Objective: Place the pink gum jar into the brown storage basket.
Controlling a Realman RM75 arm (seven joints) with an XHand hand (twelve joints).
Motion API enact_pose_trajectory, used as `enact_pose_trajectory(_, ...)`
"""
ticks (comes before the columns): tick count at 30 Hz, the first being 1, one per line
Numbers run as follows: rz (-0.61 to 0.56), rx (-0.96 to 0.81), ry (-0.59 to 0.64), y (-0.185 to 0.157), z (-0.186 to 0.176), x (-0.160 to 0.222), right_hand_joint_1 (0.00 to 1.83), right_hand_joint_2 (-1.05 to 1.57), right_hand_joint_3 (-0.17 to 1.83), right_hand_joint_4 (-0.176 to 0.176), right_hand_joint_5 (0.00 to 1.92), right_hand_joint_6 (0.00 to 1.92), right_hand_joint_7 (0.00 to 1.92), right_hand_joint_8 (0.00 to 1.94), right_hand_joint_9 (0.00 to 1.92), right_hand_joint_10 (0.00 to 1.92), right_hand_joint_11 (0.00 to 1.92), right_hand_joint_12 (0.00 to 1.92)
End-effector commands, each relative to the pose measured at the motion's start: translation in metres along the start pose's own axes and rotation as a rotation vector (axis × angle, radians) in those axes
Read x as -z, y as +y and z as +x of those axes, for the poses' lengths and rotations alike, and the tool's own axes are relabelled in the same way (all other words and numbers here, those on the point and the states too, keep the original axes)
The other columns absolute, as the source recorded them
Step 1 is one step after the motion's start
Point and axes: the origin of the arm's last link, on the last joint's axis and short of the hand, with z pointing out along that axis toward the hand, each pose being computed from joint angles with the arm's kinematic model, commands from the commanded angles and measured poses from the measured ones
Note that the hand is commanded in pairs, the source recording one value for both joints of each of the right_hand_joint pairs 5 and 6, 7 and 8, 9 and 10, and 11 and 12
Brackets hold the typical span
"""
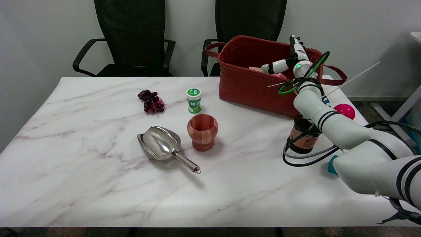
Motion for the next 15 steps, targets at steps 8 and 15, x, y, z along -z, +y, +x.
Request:
enact_pose_trajectory(8,0.15,-0.193,0.393,-0.008,0.064,0.048,1.26,0.21,0.98,0.0,0.0,0.0,0.15,0.15,0.21,0.21,0.0,0.0)
enact_pose_trajectory(15,0.35,-0.229,0.555,-0.033,0.095,0.105,1.23,0.55,1.15,0.0,0.08,0.08,0.27,0.27,0.27,0.27,0.0,0.0)
